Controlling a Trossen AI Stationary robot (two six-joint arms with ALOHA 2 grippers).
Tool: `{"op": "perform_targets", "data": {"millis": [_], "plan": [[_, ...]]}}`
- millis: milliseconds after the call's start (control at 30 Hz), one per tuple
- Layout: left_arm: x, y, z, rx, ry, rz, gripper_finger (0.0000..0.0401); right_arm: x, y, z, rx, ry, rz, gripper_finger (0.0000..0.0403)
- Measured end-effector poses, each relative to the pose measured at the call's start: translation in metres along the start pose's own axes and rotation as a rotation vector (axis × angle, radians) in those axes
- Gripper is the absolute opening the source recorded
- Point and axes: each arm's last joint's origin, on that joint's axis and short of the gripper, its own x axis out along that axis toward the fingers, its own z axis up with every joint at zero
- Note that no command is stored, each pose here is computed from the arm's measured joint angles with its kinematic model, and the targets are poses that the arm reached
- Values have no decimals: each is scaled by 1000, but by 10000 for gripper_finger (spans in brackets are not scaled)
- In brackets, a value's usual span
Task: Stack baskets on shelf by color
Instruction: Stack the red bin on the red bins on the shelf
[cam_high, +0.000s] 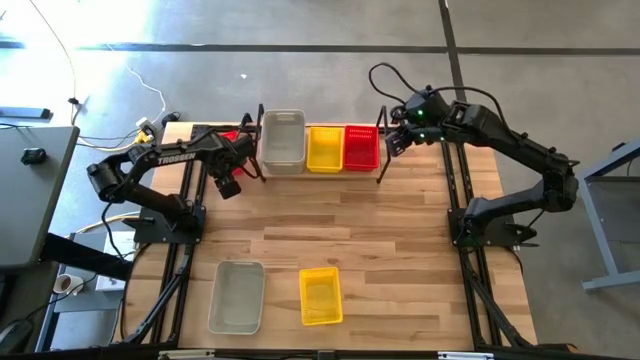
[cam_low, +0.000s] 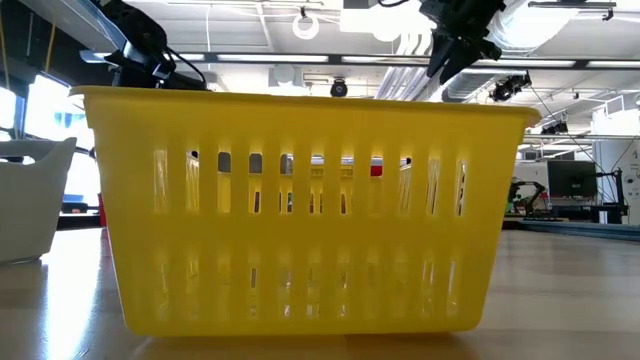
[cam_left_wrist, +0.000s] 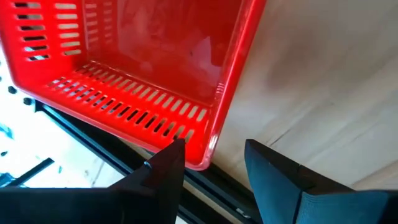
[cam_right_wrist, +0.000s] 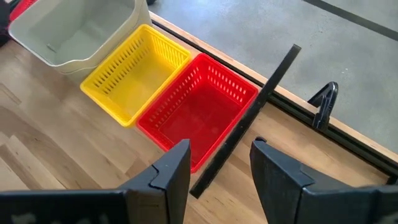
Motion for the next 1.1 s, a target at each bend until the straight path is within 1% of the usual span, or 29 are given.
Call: {"op": "perform_targets", "data": {"millis": [133,233,533,767,900,1100], "plan": [[2,1,-2,-7,17,-36,153,0,2,0,-6,-7,7,151],[3,1,-2,4,28,-51,140,-1,4,0,-9,-12,13,151],[6,0,1,-4,33,-50,80,-1,5,1,-3,-24,17,151],[5,1,1,-4,27,-14,11,-1,5,1,-3,-24,17,151],[-1,3,-2,-17,-11,0,11,-1,5,1,-3,-24,17,151],[-14,7,-16,-34,-60,3,4,-1,5,1,-3,-24,17,151]]}}
